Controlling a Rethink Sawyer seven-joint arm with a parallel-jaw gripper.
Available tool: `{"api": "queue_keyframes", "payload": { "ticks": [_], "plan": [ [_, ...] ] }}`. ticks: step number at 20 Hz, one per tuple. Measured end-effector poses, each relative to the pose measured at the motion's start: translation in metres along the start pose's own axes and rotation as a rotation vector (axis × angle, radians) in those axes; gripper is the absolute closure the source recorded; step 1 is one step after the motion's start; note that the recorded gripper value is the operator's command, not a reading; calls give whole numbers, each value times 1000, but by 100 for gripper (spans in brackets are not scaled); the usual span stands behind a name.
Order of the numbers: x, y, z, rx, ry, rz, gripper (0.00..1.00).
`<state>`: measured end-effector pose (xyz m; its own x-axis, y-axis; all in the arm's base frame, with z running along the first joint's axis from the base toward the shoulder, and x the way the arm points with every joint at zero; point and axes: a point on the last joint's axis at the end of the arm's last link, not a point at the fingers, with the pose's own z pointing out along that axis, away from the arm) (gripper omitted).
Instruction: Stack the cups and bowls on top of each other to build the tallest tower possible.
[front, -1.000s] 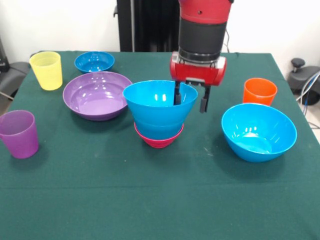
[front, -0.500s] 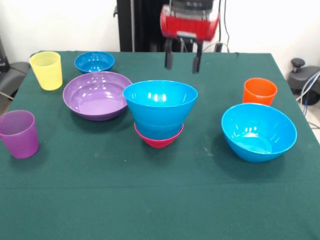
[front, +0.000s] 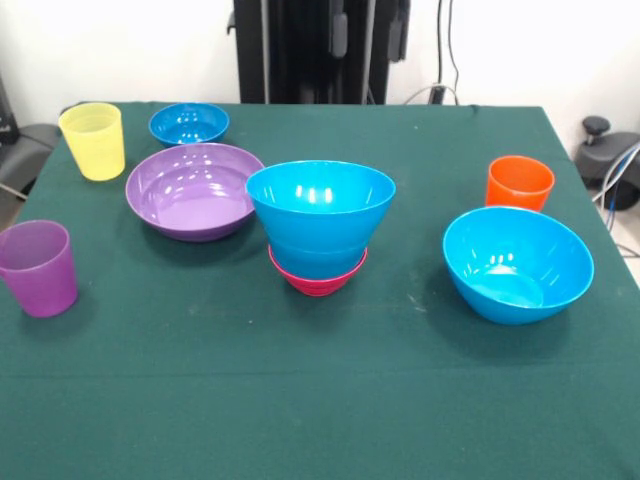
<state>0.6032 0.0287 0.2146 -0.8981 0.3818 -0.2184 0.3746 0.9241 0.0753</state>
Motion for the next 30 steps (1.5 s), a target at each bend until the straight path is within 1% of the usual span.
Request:
{"api": "queue_keyframes", "payload": {
  "ticks": [1,2,5,9,10,17,19,20,24,27,30],
  "plan": [
    [1,1,-2,0,-2,-2,0],
    [5,7,-7,2,-9,-18,0],
    [13,16,-8,1,-7,-38,0],
    [31,40,-8,-7,4,-88,0],
    [40,52,-9,-11,10,-113,0],
    [61,79,-7,-22,23,-169,0],
    [64,81,-6,-22,28,-174,0],
    [68,83,-3,-22,37,-177,0],
    [70,82,4,-24,50,-173,0],
    [74,76,17,-25,59,-173,0],
    [79,66,34,-18,65,-182,0]
  ]
}}
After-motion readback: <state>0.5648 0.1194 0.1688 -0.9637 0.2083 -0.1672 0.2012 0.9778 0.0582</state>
